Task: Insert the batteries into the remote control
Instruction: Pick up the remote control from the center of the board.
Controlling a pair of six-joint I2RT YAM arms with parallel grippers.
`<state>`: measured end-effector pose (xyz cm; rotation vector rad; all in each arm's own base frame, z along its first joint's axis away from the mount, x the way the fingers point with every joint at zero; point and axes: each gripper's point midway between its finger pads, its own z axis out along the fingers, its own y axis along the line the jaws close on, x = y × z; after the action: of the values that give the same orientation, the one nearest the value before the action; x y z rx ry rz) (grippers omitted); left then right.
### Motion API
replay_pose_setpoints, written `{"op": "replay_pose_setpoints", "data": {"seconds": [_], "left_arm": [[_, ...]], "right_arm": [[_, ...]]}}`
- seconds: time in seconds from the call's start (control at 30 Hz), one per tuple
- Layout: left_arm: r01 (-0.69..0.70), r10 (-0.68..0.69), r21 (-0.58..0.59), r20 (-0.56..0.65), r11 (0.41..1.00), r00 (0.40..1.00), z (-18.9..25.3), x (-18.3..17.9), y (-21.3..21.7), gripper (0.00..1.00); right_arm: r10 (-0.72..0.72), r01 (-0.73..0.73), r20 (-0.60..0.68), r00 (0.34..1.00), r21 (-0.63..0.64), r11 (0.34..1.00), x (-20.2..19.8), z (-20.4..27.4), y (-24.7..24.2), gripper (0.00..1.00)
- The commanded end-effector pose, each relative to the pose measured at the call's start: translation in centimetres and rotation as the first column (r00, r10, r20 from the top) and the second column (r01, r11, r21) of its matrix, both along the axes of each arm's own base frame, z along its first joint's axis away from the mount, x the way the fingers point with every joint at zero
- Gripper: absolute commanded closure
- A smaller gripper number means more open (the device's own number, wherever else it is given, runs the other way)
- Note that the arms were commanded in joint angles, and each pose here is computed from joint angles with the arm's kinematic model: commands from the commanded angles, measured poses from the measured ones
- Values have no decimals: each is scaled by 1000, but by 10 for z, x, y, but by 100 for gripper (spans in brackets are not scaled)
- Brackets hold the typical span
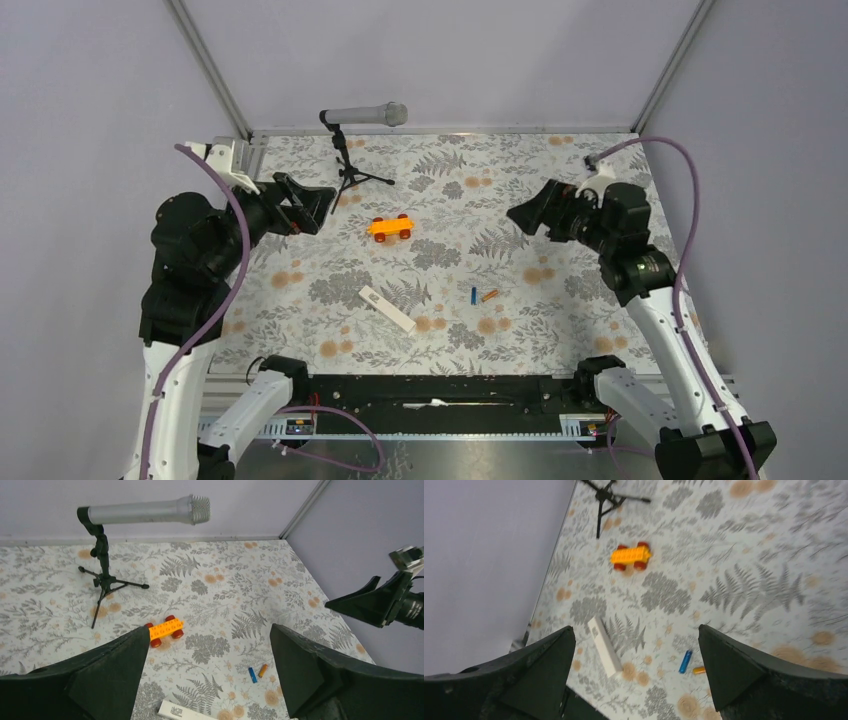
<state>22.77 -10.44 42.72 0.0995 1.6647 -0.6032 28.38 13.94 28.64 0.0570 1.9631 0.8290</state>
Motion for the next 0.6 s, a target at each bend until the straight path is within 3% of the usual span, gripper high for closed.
{"op": "replay_pose_setpoints", "data": {"seconds": [0.0,0.23,0.43,0.57], "left_arm": [[13,-12,-35,28,999,1000,5,-1,-3,1],[9,-7,-33,60,999,998,15,-9,-1,1],[-147,149,-32,91,989,985,32,-10,27,1],[-211,212,-29,93,977,973,32,-13,39,1]], "right_arm": [[179,-178,0,984,106,978,-26,-5,45,0],[313,-304,-113,943,91,948,-53,-66,115,0],[327,-354,-189,926,-136,925,-61,-123,172,0],[379,-423,-193,905,-310,851,-72,-148,213,3]]}}
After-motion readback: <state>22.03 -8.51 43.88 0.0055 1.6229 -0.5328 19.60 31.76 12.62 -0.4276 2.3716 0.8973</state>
